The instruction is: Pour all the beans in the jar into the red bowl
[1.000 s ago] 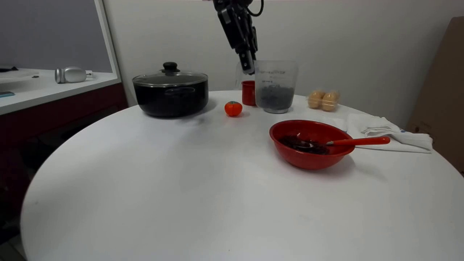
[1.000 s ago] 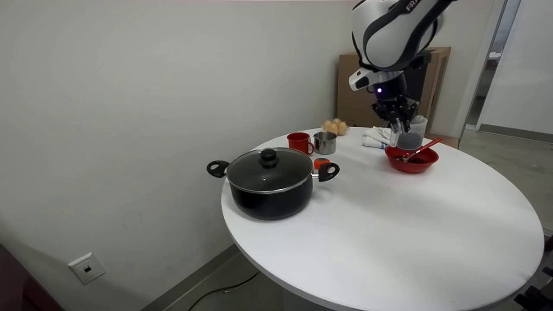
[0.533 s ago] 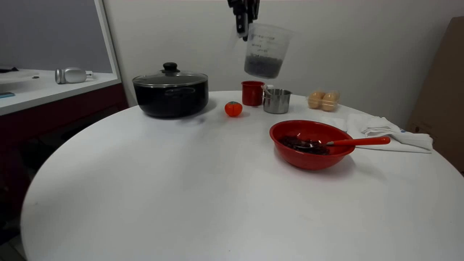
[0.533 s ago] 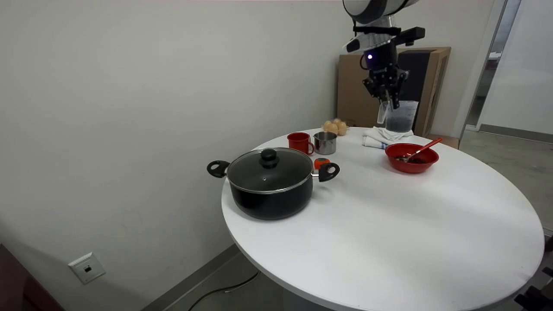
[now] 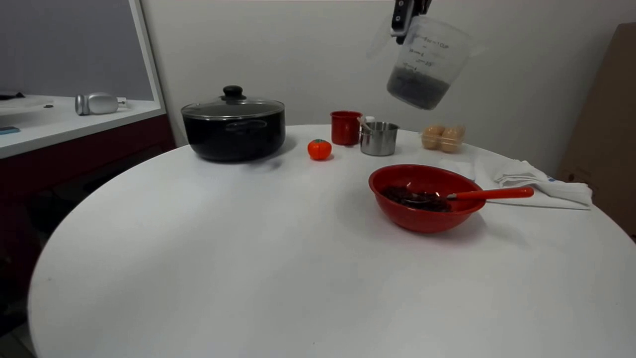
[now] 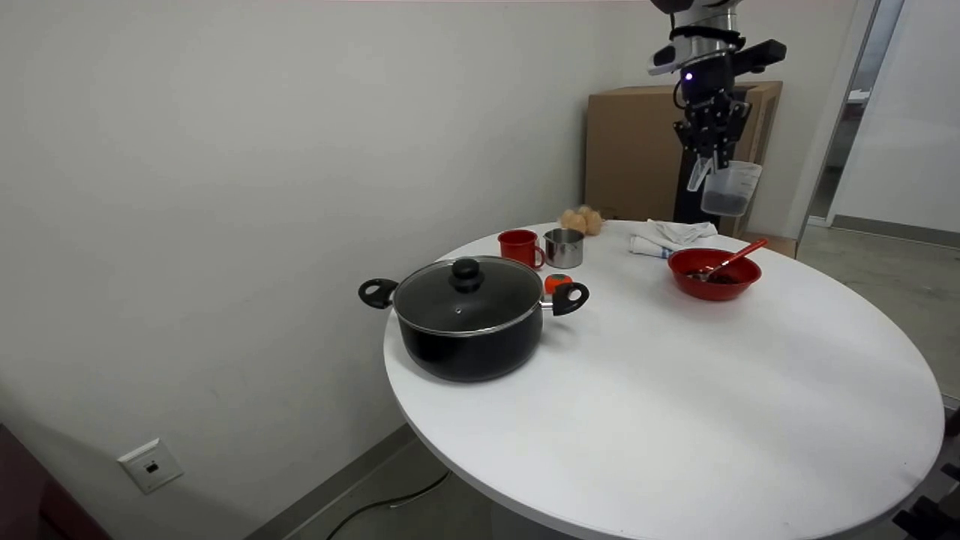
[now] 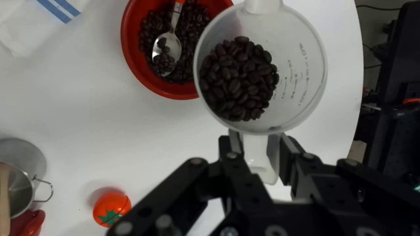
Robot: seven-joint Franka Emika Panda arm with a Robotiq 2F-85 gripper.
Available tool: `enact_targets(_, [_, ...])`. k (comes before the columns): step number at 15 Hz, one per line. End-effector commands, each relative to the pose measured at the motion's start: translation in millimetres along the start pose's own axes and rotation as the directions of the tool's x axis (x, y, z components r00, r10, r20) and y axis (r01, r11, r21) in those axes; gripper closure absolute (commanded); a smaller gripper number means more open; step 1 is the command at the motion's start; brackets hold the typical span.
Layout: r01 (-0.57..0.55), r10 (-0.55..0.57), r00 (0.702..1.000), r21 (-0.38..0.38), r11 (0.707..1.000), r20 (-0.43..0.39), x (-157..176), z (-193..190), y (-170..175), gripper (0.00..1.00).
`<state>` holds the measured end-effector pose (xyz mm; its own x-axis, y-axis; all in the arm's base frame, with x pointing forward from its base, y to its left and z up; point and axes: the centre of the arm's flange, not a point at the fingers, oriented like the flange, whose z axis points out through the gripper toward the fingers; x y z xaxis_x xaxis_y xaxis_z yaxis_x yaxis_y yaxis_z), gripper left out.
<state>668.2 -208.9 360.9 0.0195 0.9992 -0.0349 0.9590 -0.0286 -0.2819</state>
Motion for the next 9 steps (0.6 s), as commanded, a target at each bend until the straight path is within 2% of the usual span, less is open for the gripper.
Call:
enact_targets(1, [0.138,-0.137,0.988,0.011,0.990,-0.077,-17,-24,58,0.93])
enact_targets(2, [0.180,-0.179,0.980,0.002,0.984,-0.088,-12,-24,61,0.93])
enact_targets(3, [0.162,-0.162,0.983,-0.008,0.987,-0.081,-4,-25,62,0.93])
enact_targets(4, [0.120,-0.120,0.991,-0.006,0.993,-0.053,-2,2,23,0.73])
enact_targets(9, [0.139,-0.140,0.989,-0.017,0.990,-0.053,7,-4,36,0.73])
